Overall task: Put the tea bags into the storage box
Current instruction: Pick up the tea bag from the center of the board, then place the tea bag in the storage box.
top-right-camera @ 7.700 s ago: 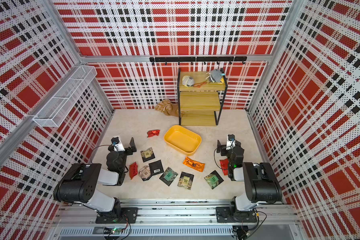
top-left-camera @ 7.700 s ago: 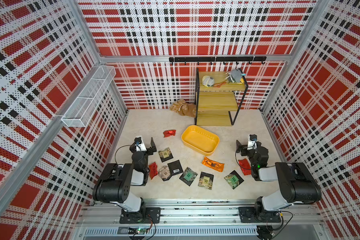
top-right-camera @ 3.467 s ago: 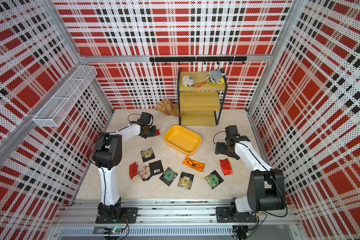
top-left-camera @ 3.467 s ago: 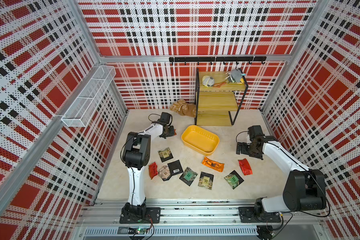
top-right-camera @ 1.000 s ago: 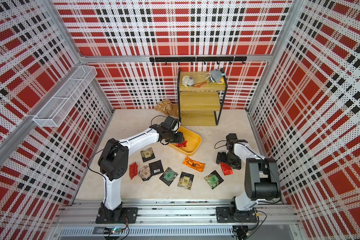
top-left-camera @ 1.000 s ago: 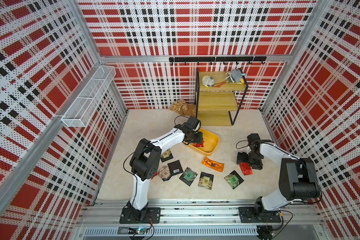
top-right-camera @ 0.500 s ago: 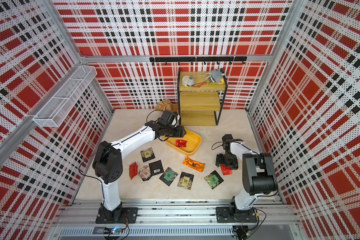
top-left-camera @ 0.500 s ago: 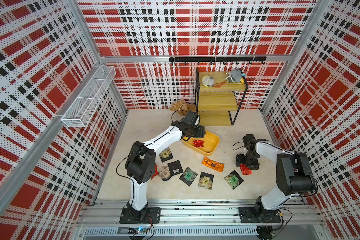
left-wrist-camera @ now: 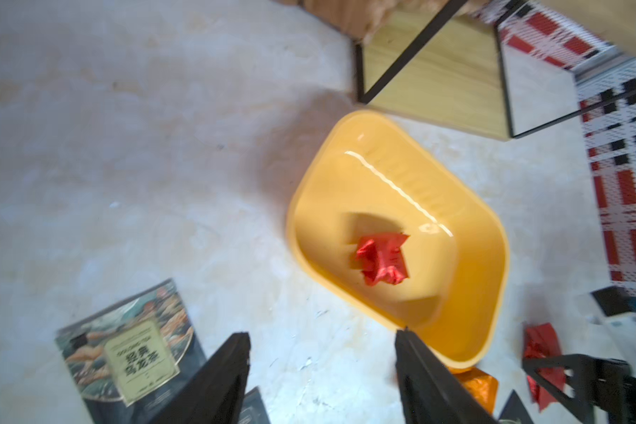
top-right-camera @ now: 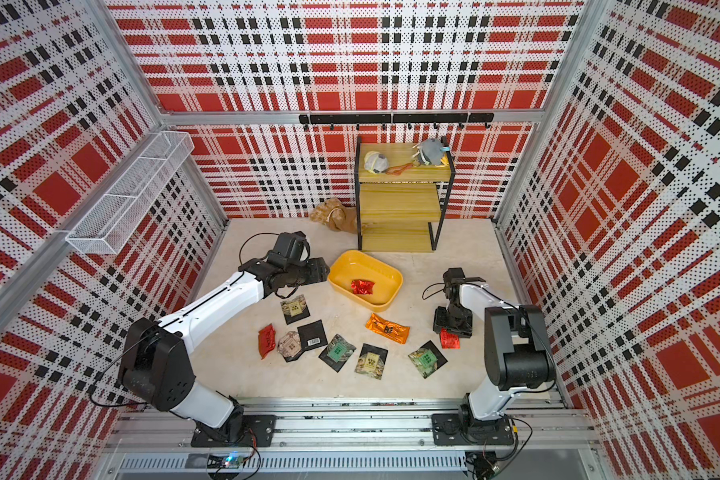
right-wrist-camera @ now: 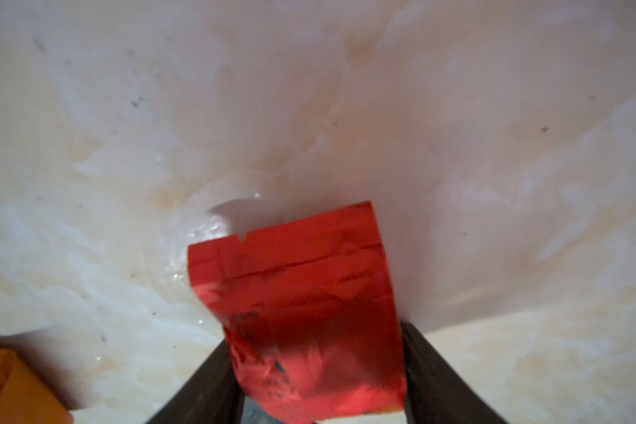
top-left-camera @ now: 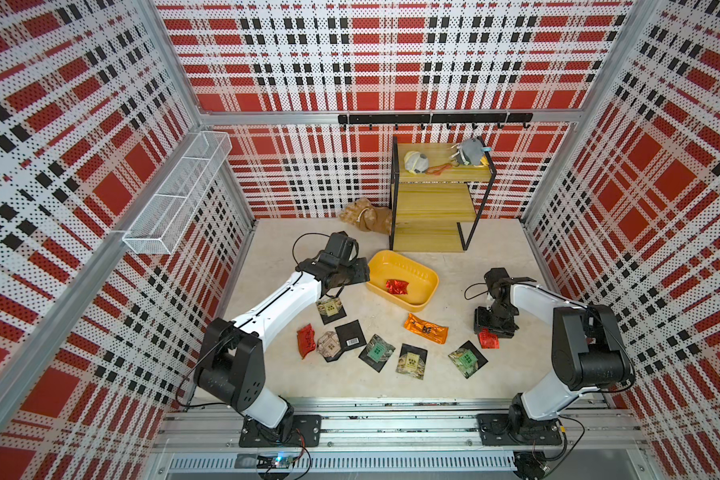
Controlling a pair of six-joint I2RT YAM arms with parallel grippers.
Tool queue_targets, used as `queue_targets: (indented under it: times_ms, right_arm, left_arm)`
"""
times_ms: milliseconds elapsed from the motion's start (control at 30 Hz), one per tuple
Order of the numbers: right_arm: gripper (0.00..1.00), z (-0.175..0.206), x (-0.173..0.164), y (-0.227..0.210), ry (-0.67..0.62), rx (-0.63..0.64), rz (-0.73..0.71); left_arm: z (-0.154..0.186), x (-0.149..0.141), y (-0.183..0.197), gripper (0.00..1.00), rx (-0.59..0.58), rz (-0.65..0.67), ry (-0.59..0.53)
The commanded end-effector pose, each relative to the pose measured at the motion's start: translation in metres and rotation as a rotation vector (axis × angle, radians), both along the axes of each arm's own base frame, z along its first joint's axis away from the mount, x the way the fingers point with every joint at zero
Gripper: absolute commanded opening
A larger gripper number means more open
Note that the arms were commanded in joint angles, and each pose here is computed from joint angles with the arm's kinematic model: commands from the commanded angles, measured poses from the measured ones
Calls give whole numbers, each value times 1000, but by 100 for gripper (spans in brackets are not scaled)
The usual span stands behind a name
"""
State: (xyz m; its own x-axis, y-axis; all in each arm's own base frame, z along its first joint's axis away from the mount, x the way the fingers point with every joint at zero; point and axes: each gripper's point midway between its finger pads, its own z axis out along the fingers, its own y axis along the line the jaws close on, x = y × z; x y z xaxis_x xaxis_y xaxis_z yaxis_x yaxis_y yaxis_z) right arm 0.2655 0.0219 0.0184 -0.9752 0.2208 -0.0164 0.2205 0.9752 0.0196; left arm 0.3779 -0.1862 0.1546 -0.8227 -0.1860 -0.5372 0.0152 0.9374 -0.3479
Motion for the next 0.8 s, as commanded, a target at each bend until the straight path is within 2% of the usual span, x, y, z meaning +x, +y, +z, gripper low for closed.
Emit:
queue_targets:
  times_ms: [0,33,67,200,400,600,767]
  right_arm:
    - [65,23,14,2,-80,0,-7]
    - [59,27,16,3,-95,2,-5]
    - [58,31,18,4,-107,5,-5]
    - [59,46,24,6,-138,1,3]
    - [60,93,45,26,-237,14,49]
    - [61,132,79,84,-326,67,154]
    - [61,142,107,143,-358,129,249]
  left_arm:
    - [-2,-13,21,68,18,78,-3]
    - [-5,-18,25,68,22,95,2]
    - [-10,-22,29,69,29,109,10]
    - [-19,-32,39,71,34,154,28]
    - [-20,-39,51,75,42,210,19]
    - [-26,-46,67,76,67,248,38]
    - [-37,-57,85,76,40,315,79]
